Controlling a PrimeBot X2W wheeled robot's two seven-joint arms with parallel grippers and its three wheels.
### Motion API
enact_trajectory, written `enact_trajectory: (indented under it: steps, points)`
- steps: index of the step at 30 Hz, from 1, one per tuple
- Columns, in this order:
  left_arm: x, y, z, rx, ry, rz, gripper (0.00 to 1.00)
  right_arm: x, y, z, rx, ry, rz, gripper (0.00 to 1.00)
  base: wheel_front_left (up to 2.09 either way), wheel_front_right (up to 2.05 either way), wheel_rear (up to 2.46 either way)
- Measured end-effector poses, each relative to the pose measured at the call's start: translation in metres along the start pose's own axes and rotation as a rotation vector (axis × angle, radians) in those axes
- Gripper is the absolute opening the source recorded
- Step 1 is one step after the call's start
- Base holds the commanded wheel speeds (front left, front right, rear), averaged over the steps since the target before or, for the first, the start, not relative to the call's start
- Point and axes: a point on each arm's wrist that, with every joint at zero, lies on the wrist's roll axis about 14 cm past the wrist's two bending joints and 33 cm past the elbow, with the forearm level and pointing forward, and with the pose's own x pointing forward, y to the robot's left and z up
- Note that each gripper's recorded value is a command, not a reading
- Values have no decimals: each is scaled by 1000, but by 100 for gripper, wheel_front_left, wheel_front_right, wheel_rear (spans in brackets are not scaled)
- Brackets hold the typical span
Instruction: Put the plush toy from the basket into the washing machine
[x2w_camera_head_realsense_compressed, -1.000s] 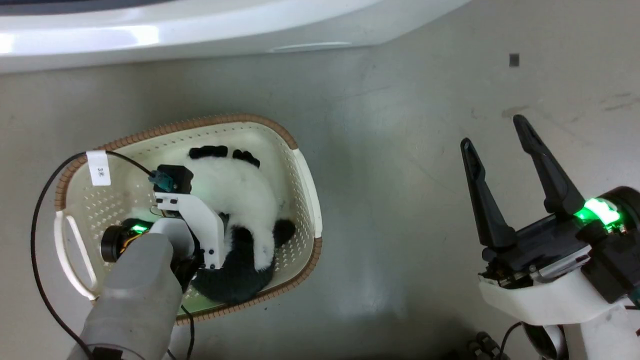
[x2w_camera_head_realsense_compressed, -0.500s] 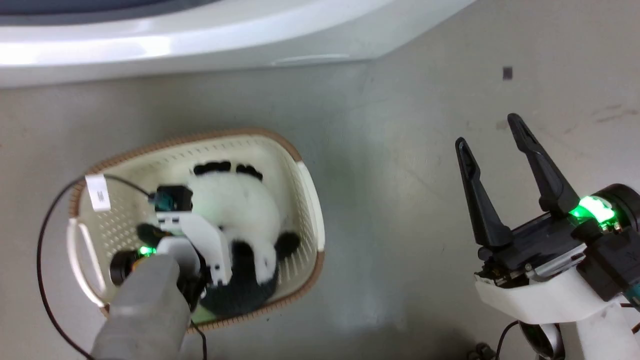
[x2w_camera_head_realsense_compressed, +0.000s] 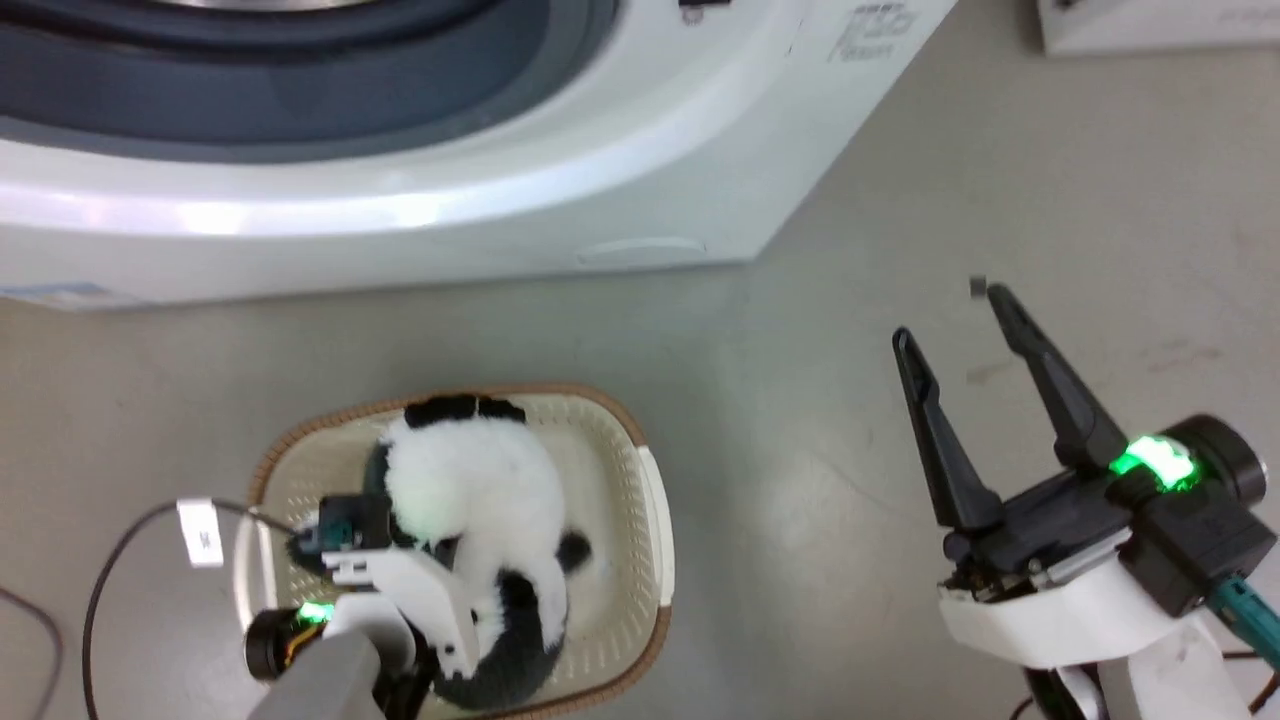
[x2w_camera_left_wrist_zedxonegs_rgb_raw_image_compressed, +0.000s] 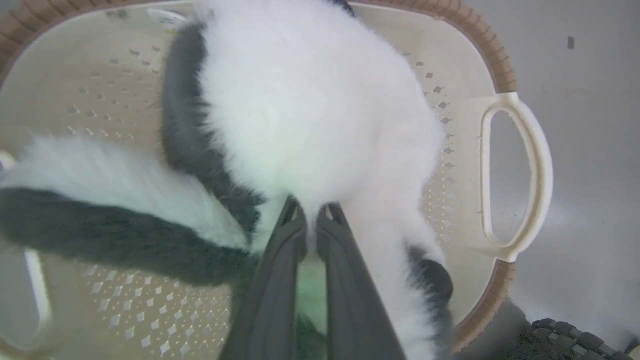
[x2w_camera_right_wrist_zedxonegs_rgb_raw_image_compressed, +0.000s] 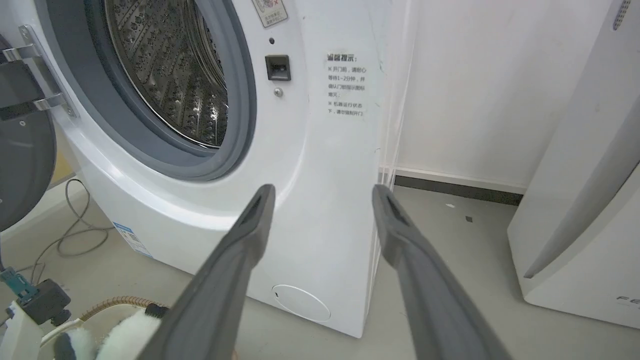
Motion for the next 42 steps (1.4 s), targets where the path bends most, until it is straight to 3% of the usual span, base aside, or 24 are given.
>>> enact_trajectory:
  steps: [10,16,27,42]
  points:
    - [-57,-10,36,12,-253,-30,0,-26,14,42,-9,-76,15,100,0,0,0]
    - [-103,-12,80,3,-485,-46,0,-40,25,65,-13,-128,34,100,0,0,0]
    - [-186,-20,106,23,-788,-31,0,-61,46,92,-9,-196,69,100,0,0,0]
    - [-245,-46,168,92,-1073,-76,0,-70,41,92,-2,-195,40,100,0,0,0]
